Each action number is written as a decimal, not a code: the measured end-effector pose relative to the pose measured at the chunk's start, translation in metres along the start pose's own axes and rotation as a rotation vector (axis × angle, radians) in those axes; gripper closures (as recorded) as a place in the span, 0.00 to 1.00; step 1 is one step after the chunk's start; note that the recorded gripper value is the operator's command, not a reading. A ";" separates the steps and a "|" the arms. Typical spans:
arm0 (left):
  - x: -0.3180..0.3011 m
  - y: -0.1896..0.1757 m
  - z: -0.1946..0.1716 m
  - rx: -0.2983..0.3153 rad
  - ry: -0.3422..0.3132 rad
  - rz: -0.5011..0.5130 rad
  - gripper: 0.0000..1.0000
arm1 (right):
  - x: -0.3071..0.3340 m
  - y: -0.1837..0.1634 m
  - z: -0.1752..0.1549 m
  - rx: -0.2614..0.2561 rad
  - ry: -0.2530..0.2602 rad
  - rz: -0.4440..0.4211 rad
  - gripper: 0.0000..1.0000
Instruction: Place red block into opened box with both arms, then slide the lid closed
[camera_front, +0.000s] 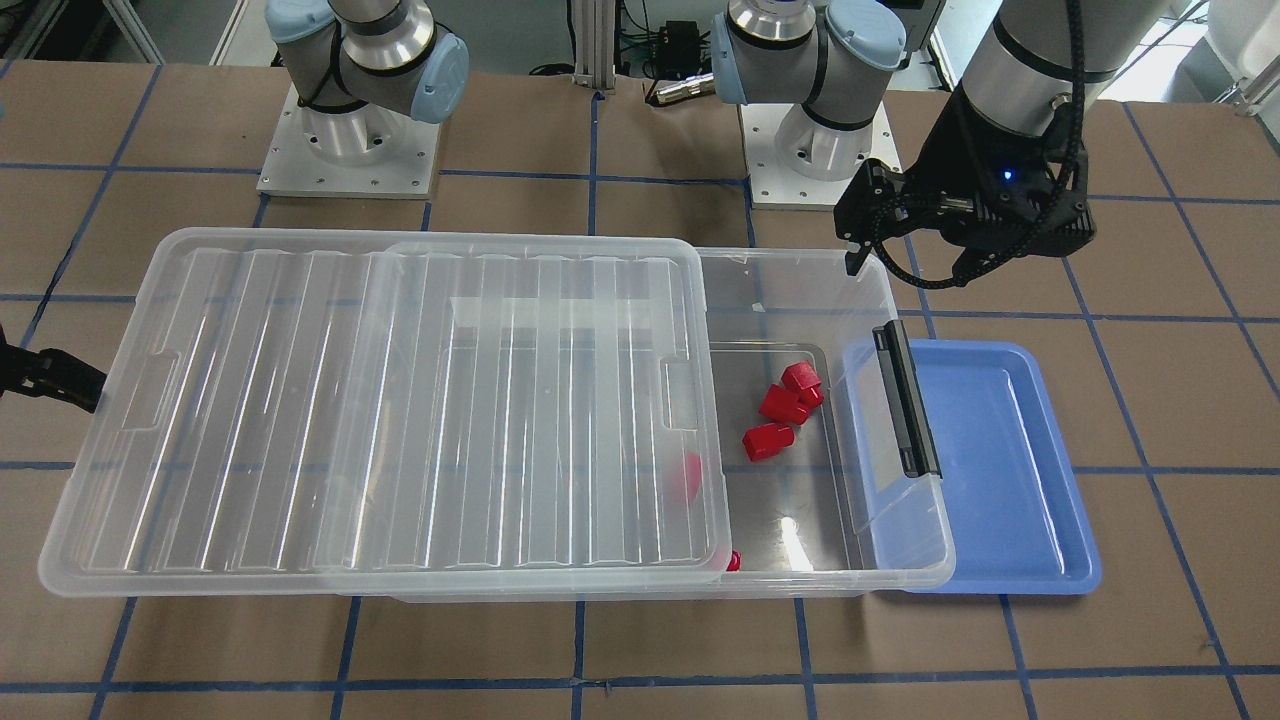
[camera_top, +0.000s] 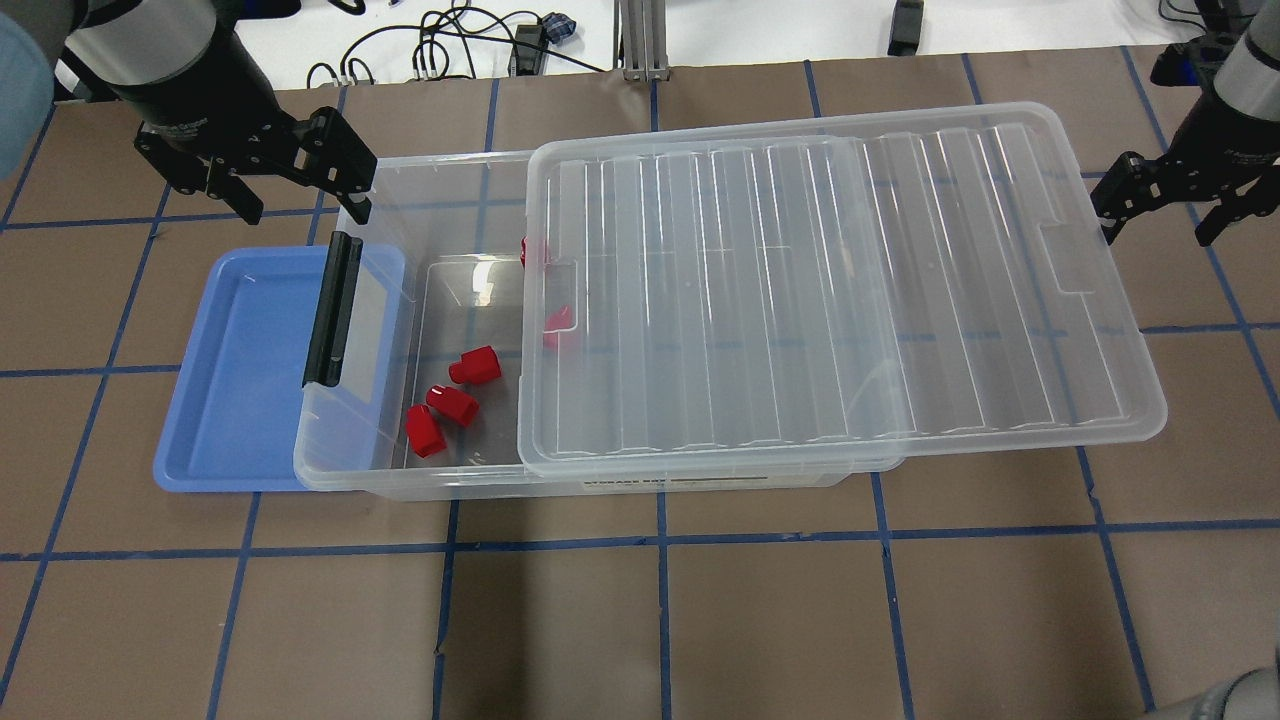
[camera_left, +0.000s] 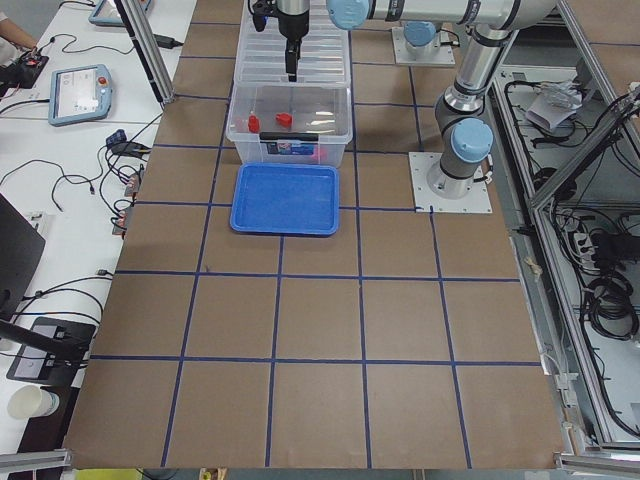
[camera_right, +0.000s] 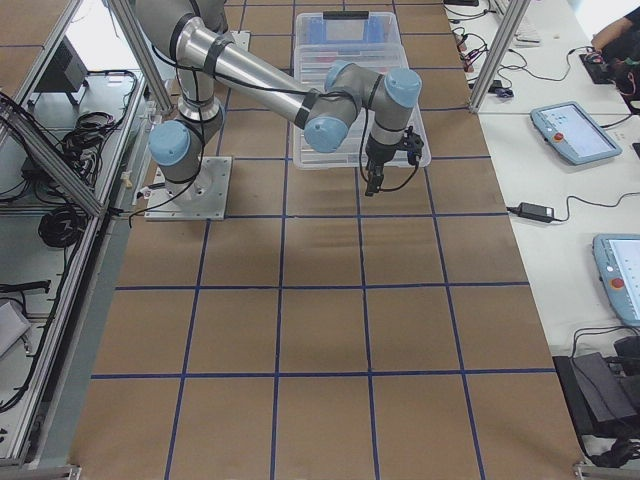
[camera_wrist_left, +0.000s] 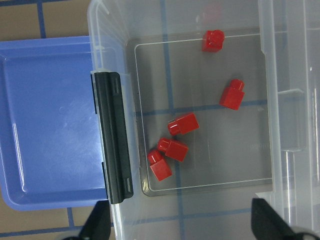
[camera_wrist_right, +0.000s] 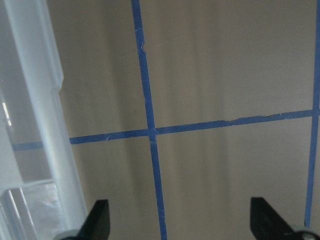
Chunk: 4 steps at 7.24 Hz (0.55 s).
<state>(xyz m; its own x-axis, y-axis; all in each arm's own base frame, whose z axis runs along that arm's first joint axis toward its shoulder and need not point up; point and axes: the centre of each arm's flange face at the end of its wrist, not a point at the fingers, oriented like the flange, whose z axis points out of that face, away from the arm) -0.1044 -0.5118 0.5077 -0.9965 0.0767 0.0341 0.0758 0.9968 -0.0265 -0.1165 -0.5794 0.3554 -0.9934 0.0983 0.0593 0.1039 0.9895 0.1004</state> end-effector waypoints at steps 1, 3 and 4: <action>0.000 0.001 0.000 -0.001 0.000 0.000 0.00 | -0.009 0.002 -0.001 -0.004 -0.002 0.012 0.00; 0.000 0.003 0.000 -0.001 0.000 0.001 0.00 | -0.034 0.003 -0.004 -0.002 0.000 0.038 0.00; 0.000 0.002 0.002 -0.002 0.001 0.001 0.00 | -0.049 0.004 -0.007 0.002 0.002 0.053 0.00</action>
<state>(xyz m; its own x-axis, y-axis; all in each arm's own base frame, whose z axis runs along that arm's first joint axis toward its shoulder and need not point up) -0.1045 -0.5095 0.5060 -0.9964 0.0775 0.0351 0.0766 0.9968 -0.0247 -0.0674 -0.5811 0.3599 -0.9864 0.1505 0.0662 0.1564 0.9831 0.0954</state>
